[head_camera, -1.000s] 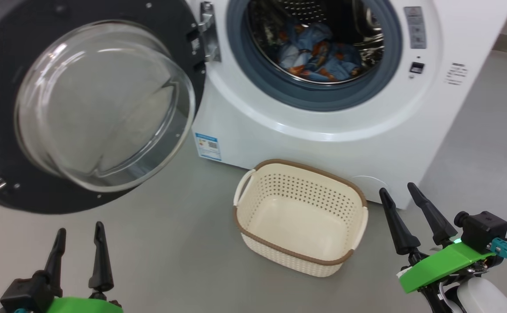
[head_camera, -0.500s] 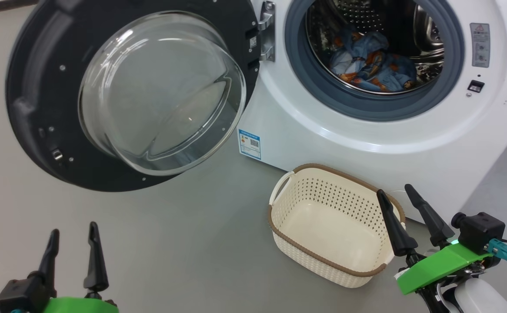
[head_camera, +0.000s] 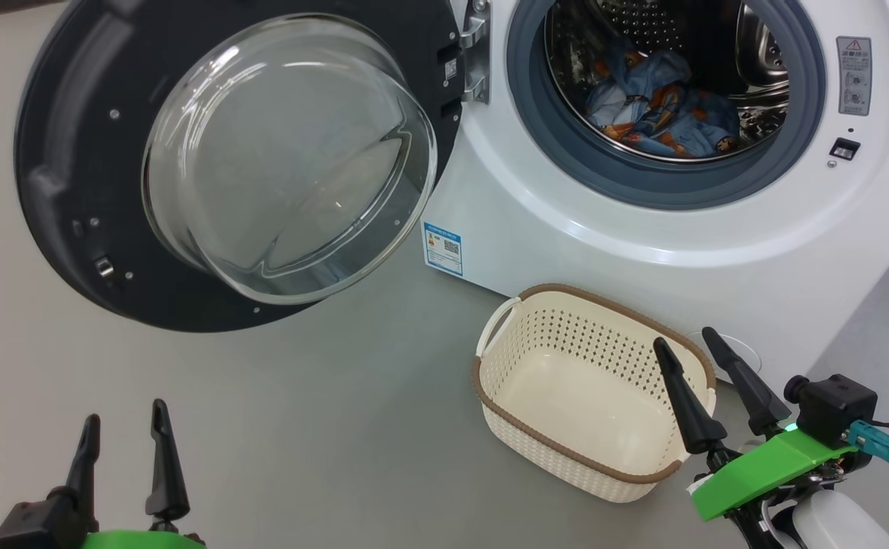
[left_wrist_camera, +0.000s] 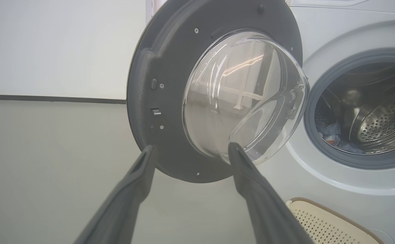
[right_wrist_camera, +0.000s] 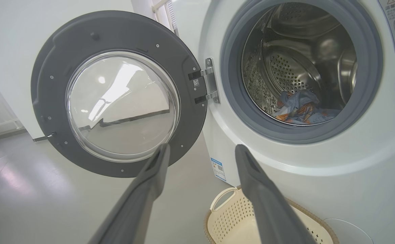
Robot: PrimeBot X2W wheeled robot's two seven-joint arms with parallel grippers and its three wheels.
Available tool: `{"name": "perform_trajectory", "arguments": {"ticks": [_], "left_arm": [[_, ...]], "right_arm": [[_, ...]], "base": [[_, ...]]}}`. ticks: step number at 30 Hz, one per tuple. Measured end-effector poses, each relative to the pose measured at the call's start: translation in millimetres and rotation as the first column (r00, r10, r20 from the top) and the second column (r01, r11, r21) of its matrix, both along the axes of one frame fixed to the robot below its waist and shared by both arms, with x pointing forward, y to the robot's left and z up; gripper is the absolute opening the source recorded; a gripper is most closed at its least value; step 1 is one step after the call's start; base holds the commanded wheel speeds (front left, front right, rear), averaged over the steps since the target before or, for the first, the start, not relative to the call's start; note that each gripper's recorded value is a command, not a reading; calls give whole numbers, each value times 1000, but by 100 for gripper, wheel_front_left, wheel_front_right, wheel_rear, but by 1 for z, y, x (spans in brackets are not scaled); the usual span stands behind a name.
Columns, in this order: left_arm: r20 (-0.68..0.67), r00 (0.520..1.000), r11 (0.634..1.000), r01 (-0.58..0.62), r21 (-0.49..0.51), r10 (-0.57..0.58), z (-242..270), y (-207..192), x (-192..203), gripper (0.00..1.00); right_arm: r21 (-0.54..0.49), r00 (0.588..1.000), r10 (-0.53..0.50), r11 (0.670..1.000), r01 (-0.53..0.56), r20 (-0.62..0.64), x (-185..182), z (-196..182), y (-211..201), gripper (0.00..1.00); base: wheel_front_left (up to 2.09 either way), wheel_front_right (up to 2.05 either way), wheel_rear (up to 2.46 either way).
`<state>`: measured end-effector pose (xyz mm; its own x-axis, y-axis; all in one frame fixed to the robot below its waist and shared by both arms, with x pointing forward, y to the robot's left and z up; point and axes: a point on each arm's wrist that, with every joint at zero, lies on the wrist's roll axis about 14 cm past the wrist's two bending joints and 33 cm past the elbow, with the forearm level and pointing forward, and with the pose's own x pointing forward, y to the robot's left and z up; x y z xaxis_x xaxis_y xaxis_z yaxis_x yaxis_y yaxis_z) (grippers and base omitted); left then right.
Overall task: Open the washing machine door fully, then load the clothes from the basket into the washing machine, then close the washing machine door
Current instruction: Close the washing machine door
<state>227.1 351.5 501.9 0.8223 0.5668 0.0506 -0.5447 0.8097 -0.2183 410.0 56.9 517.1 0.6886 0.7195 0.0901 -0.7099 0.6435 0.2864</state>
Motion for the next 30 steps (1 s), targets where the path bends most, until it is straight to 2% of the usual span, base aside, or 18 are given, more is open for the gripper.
{"name": "perform_trajectory", "arguments": {"ticks": [30], "left_arm": [[4, 1000, 1000, -9, 15, 9, 3, 2, -1, 100]], "right_arm": [[1, 1000, -4, 1000, 4, 2, 0, 1, -1, 100]], "base": [[0, 0, 0]]}}
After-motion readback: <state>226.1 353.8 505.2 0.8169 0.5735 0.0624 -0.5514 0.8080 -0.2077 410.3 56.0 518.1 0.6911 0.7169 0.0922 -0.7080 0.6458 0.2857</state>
